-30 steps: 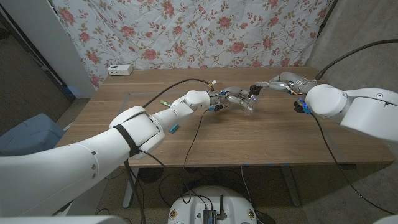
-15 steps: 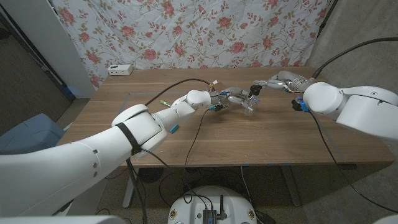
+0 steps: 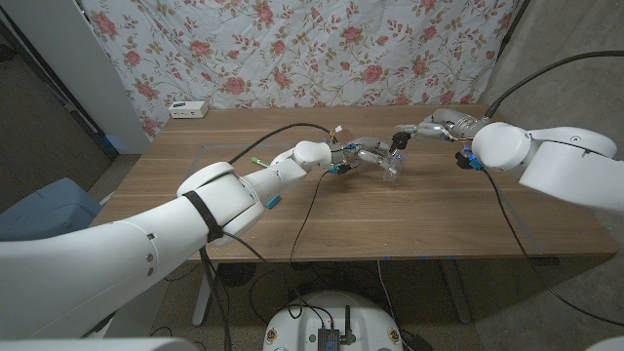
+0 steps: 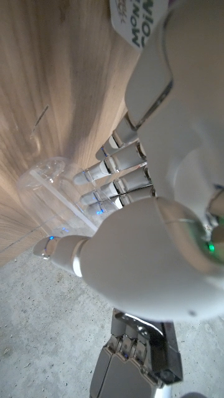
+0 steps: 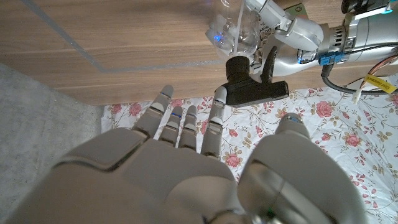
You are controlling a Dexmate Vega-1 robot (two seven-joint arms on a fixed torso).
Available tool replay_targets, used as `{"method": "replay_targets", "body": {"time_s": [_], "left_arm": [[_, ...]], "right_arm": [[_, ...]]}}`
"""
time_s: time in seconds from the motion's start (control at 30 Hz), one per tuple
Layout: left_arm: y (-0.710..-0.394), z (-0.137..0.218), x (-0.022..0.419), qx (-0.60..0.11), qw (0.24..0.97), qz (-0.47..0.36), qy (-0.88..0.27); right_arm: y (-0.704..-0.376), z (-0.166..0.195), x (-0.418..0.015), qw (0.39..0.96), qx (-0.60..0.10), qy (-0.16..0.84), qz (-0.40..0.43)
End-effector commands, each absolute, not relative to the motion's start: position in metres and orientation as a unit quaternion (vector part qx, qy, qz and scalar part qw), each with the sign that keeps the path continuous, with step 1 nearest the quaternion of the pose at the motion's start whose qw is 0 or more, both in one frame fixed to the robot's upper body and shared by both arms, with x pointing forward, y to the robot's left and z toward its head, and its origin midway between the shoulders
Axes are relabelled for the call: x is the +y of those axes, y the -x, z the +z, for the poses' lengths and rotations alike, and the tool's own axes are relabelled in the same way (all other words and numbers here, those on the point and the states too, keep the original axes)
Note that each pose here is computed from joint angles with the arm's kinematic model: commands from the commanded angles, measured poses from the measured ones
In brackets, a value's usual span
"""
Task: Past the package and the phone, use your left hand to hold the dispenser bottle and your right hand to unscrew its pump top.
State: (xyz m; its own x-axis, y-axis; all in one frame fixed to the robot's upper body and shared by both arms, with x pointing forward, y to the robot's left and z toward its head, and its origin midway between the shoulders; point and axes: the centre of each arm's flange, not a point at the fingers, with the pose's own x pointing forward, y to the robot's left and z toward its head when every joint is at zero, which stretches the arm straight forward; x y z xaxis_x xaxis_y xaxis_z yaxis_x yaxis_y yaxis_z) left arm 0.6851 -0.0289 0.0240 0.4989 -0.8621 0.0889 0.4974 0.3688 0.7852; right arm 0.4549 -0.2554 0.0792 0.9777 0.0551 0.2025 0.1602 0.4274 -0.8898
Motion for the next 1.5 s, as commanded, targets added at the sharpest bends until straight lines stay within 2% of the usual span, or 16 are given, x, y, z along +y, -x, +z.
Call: {"method": "replay_targets", "body": {"time_s": [0.03, 1.5], "left_arm": [[-0.684, 0.024, -0.030, -0.256, 0.786, -0.432, -0.361], [-0.683, 0.025, -0.029, -0.262, 0.784, -0.431, -0.362]], "right_arm": [[-0.461, 0.087, -0.248, 0.833, -0.073, 0.547, -0.022], [-0.469, 0.098, -0.234, 0.804, -0.015, 0.594, -0.042]]}}
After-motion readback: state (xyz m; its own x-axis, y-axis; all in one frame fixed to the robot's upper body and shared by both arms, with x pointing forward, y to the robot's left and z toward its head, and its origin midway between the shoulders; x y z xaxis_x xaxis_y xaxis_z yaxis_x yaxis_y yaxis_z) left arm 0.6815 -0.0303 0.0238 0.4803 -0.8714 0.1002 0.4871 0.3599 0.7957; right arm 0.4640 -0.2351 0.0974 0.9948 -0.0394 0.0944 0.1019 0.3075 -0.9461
